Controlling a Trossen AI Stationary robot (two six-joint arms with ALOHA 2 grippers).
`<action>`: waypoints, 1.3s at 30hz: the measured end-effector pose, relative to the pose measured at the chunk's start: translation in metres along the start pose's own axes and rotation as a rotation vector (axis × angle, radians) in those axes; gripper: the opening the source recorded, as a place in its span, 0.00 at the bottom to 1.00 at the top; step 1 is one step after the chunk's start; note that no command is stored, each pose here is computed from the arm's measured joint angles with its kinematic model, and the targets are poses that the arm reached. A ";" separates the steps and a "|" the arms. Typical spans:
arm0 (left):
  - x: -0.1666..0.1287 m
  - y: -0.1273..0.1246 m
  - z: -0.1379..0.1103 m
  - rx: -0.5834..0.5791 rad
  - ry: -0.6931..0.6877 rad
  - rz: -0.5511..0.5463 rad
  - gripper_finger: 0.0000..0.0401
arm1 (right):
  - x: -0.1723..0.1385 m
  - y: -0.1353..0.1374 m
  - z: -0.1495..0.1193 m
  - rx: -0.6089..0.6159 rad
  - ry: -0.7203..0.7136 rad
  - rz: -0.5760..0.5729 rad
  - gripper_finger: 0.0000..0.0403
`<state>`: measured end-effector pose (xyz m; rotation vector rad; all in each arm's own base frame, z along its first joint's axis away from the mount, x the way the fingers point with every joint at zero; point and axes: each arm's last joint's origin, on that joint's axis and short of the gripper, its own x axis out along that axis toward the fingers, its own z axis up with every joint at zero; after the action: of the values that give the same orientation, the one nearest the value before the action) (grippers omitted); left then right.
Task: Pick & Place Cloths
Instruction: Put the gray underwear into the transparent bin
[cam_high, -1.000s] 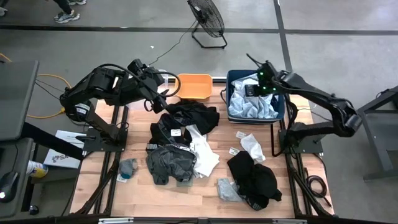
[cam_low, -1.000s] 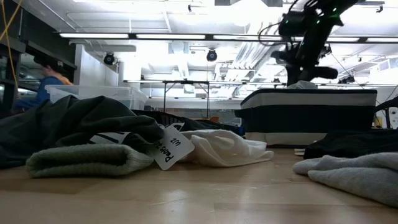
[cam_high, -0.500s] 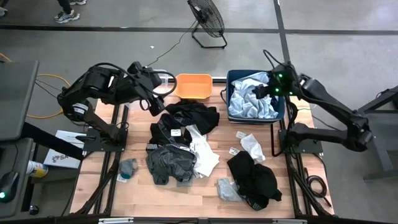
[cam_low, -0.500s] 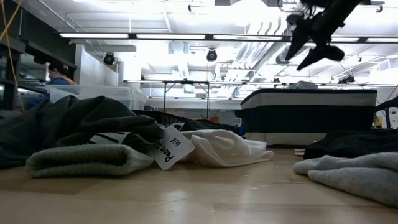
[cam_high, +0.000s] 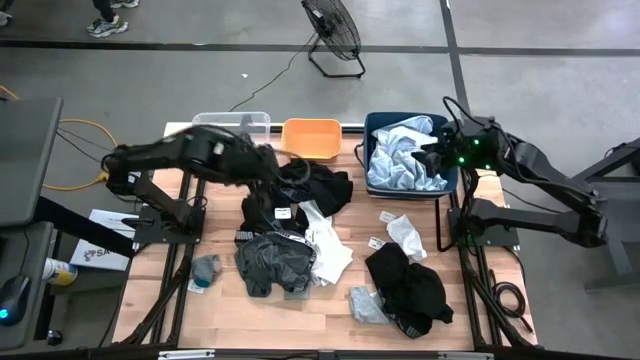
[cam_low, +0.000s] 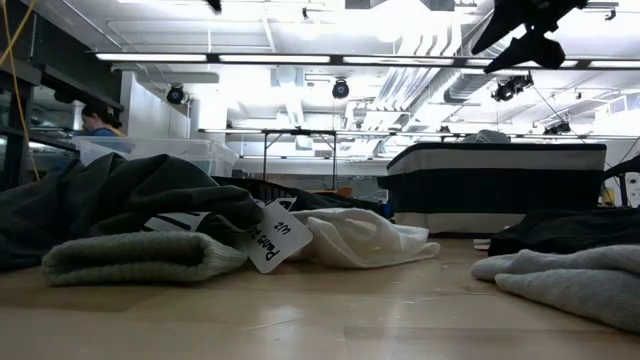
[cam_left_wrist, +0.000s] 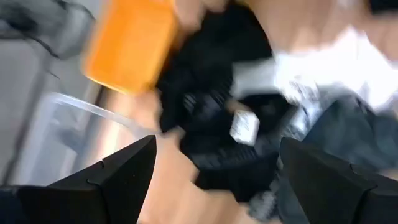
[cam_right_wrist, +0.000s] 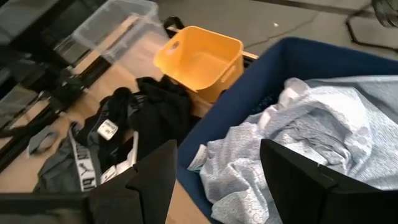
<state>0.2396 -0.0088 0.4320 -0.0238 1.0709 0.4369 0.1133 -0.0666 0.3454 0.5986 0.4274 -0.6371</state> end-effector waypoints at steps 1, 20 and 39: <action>0.008 -0.005 -0.002 0.012 0.032 -0.027 0.84 | -0.001 0.001 -0.001 -0.014 0.000 0.009 0.55; 0.129 -0.064 -0.030 0.074 0.133 -0.360 0.84 | -0.020 0.012 -0.020 -0.255 0.124 0.242 0.55; 0.179 -0.072 -0.064 0.260 0.124 -0.358 0.84 | -0.029 0.012 -0.032 -0.299 0.198 0.279 0.55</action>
<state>0.2837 -0.0298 0.2351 -0.0115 1.2106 -0.0289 0.0941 -0.0257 0.3415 0.4258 0.6002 -0.2407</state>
